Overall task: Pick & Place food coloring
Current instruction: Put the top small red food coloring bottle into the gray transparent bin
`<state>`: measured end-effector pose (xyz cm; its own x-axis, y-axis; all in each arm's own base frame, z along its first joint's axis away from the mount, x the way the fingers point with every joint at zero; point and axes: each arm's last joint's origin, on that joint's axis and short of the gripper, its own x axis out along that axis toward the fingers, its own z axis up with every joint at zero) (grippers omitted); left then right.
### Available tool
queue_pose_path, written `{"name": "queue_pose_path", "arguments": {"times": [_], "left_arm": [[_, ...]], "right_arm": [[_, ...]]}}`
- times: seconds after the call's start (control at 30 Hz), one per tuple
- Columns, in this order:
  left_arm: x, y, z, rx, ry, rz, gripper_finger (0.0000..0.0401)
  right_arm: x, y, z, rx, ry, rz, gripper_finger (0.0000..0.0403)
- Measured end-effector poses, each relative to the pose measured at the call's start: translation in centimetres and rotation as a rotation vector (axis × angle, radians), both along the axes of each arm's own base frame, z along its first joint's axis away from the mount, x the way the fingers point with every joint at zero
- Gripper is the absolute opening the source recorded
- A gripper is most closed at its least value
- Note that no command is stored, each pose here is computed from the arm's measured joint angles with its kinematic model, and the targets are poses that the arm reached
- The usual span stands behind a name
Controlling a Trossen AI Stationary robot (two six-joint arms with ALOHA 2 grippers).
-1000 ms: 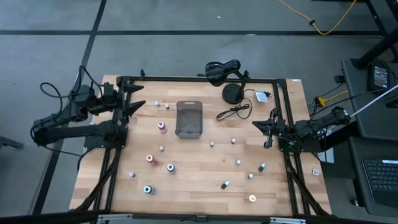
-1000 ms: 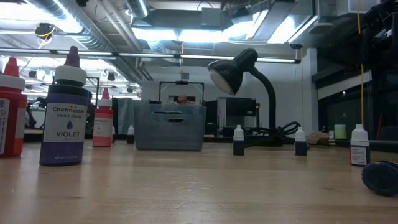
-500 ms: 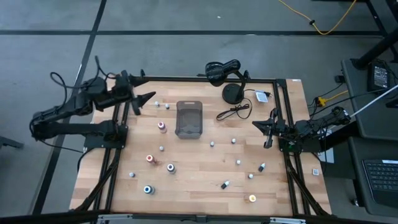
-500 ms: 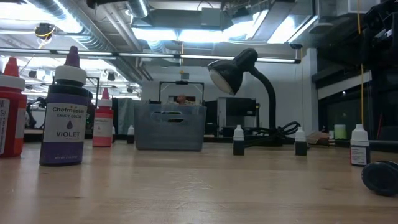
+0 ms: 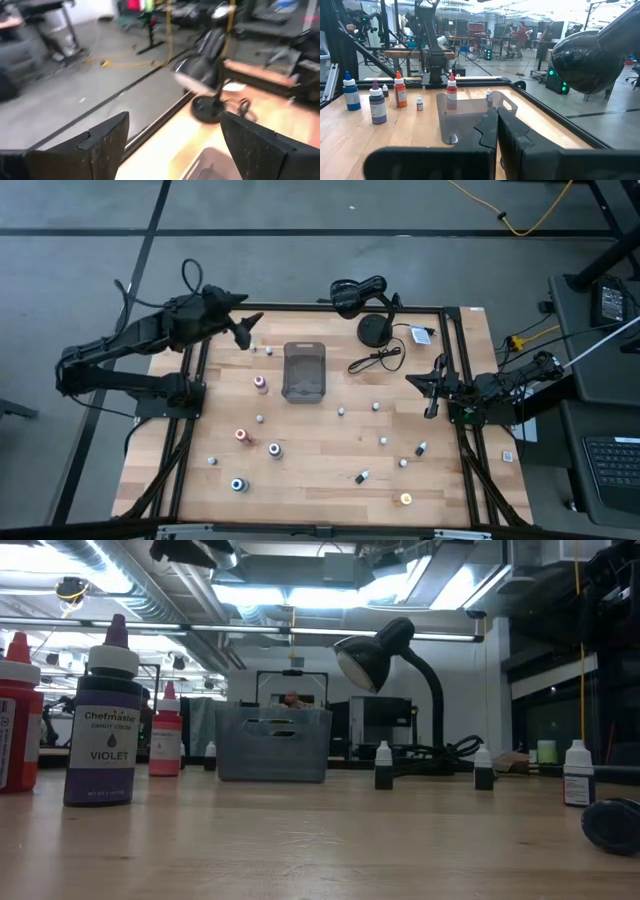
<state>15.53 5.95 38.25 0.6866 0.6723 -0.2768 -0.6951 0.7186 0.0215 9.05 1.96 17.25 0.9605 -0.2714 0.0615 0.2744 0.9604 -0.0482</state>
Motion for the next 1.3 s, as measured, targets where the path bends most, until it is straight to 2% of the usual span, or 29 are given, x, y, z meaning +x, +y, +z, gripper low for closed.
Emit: {"name": "queue_pose_path", "arguments": {"times": [0.2, 0.4, 0.7, 1.0, 1.3], "left_arm": [[1.2, 0.7, 0.4, -0.036, 0.022, 0.087, 0.031], [2.1, 1.7, 1.3, -0.116, 0.043, 0.156, 0.031], [2.4, 4.1, 1.2, -0.209, 0.252, 0.272, 0.031], [3.7, 6.7, -0.6, -0.275, 0.464, 0.202, 0.031], [4.7, 9.5, -3.6, -0.425, 0.604, 0.155, 0.031]], "right_arm": [[0.0, 0.0, 0.0, 0.0, 0.0, 0.0, 0.0015], [0.0, 0.0, 0.0, 0.0, 0.0, 0.001, 0.0015], [0.0, 0.0, 0.0, 0.0, 0.0, 0.0, 0.0015], [0.0, 0.0, 0.0, 0.0, 0.0, 0.0, 0.0015], [0.0, 0.0, 0.0, 0.0, 0.0, 0.0, 0.0015]]}}
